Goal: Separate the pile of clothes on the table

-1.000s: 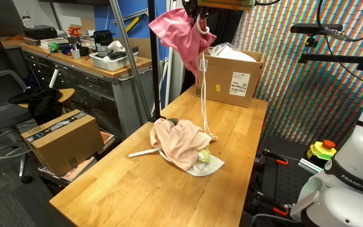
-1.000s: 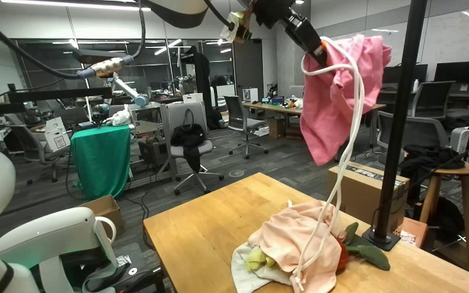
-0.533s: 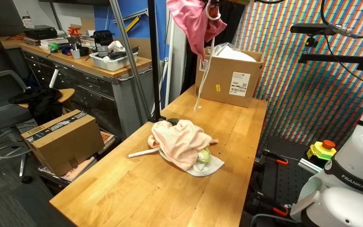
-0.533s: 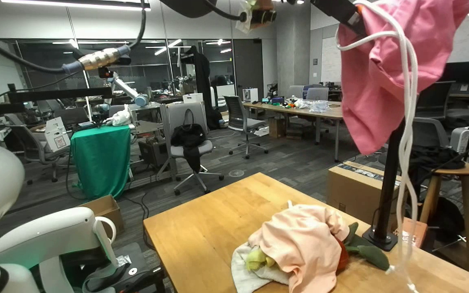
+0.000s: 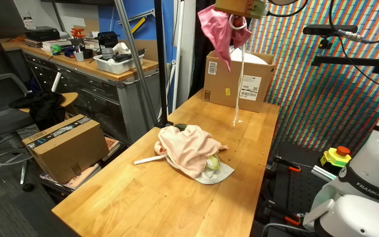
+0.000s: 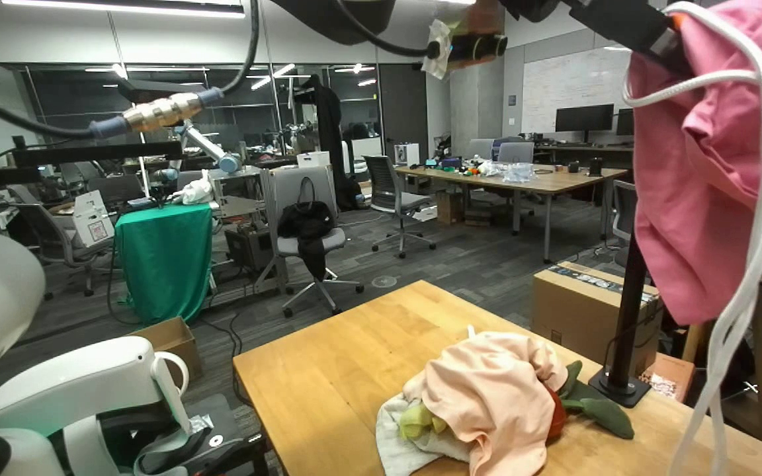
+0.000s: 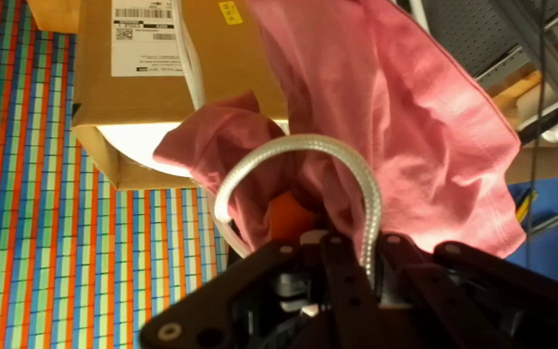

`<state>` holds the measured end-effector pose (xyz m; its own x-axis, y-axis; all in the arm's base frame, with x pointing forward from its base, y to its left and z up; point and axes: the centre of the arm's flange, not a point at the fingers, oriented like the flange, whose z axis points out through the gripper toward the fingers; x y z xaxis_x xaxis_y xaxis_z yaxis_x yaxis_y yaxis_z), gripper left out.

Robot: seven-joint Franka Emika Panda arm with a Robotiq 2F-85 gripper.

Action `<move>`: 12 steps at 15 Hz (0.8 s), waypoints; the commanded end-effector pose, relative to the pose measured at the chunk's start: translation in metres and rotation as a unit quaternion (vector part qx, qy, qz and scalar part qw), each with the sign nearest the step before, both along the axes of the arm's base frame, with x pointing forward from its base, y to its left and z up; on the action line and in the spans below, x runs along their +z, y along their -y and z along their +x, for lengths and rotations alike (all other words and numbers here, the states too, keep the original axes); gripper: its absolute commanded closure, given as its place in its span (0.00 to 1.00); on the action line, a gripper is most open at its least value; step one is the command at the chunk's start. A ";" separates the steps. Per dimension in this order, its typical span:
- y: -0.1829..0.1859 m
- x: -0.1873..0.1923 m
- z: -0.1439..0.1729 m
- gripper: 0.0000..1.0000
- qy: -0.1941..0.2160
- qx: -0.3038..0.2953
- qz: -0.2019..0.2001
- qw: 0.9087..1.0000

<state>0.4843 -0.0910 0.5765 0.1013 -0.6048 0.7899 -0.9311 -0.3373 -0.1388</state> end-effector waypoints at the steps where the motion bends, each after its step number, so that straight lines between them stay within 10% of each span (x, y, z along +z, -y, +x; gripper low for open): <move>1: 0.032 -0.019 -0.008 0.94 -0.022 -0.040 -0.018 0.999; 12: 0.131 -0.076 -0.076 0.94 -0.084 -0.143 0.015 0.986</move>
